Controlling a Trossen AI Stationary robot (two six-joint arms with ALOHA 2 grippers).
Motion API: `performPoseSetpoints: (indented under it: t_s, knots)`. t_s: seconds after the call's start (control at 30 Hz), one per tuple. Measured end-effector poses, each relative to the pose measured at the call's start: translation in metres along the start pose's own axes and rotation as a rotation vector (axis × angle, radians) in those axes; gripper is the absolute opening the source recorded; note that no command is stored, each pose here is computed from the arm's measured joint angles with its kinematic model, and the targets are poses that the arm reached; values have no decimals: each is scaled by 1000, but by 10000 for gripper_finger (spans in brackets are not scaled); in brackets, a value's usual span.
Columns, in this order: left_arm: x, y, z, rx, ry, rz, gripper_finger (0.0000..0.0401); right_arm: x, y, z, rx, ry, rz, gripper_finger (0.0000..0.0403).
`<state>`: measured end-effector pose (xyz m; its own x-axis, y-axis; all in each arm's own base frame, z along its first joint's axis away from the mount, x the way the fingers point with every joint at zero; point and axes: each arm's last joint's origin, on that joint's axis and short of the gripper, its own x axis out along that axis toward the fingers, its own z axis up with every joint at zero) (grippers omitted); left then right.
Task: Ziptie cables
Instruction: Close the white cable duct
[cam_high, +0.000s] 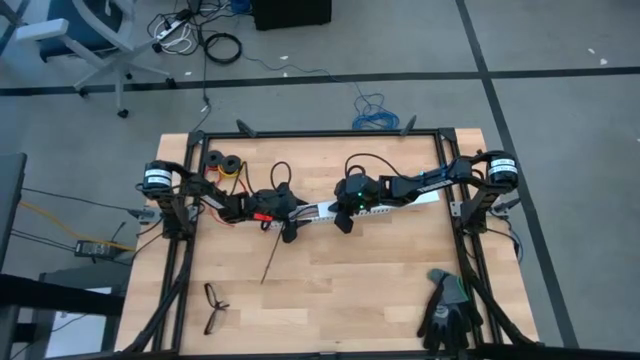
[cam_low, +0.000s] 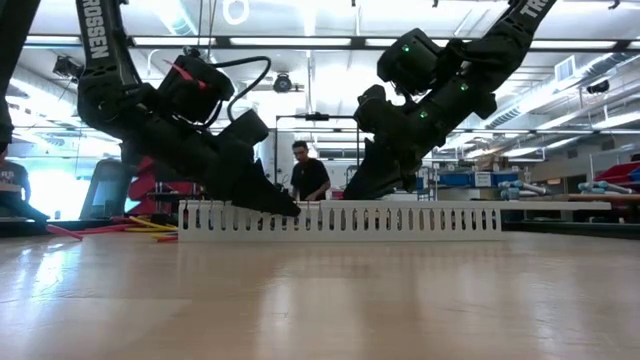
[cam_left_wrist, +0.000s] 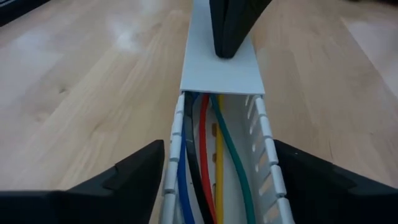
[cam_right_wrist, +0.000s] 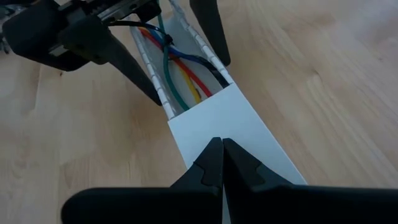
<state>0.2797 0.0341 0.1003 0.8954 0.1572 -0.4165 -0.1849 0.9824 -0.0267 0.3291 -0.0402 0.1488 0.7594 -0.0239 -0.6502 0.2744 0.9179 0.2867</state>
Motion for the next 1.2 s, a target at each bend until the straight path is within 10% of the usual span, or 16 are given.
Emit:
performPoseSetpoints:
  t_s: [0.83,1.2]
  knots:
    - [0,1,0,0,4,29,215,0,1,1,-8,-15,5,0]
    - [0,1,0,-3,5,36,214,-51,14,11,-35,-17,-128,0]
